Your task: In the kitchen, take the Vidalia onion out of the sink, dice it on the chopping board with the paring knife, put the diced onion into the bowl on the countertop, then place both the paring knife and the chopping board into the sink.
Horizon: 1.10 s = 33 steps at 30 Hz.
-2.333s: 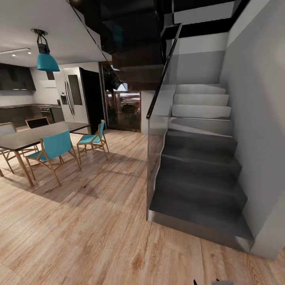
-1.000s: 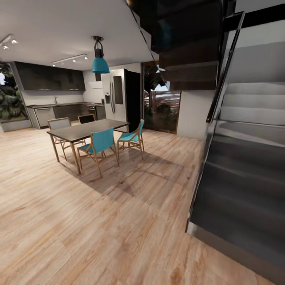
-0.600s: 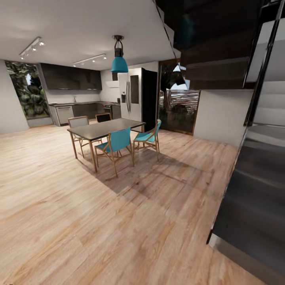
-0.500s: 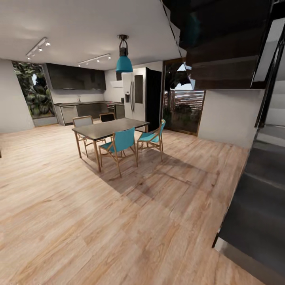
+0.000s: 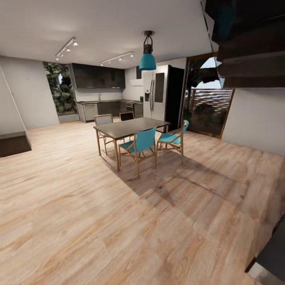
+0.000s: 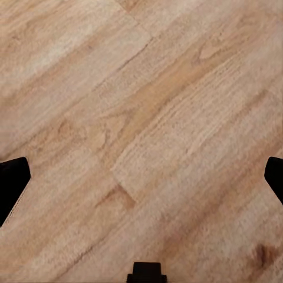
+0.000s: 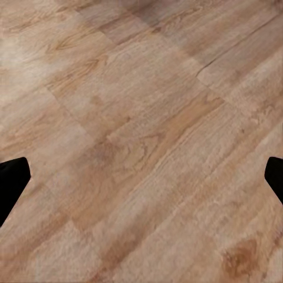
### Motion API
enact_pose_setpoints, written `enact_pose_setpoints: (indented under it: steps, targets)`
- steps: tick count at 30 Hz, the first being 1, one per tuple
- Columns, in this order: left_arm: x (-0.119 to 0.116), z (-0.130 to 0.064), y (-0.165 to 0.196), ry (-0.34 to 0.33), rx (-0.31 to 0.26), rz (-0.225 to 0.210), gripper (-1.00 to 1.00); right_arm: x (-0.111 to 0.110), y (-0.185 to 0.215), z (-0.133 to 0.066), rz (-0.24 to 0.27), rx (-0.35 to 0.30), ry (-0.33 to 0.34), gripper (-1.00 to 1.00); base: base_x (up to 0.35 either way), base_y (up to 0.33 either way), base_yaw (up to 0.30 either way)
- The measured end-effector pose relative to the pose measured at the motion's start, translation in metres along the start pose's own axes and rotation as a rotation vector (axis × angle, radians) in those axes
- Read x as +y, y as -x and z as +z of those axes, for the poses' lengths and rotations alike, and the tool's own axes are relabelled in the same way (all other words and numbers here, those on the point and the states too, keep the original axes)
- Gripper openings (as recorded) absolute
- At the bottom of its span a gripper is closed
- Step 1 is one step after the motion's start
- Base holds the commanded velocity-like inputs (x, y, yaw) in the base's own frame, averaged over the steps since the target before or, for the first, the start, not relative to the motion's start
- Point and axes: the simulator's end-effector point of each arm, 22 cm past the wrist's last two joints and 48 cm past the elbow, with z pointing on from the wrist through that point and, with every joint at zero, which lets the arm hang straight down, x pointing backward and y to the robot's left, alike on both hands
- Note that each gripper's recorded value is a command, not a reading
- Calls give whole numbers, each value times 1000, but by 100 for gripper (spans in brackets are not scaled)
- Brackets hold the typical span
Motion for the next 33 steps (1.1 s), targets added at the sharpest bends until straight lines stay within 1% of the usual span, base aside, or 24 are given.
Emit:
enact_pose_setpoints:
  steps: [25,33]
  targets:
    - [0,-1,-11,0,26,1,100,-1,-8,-1,-2,15,-10,100,253,193,265]
    - [0,-1,-13,0,31,1,100,-1,-18,-2,-2,38,-10,100,257,152,264]
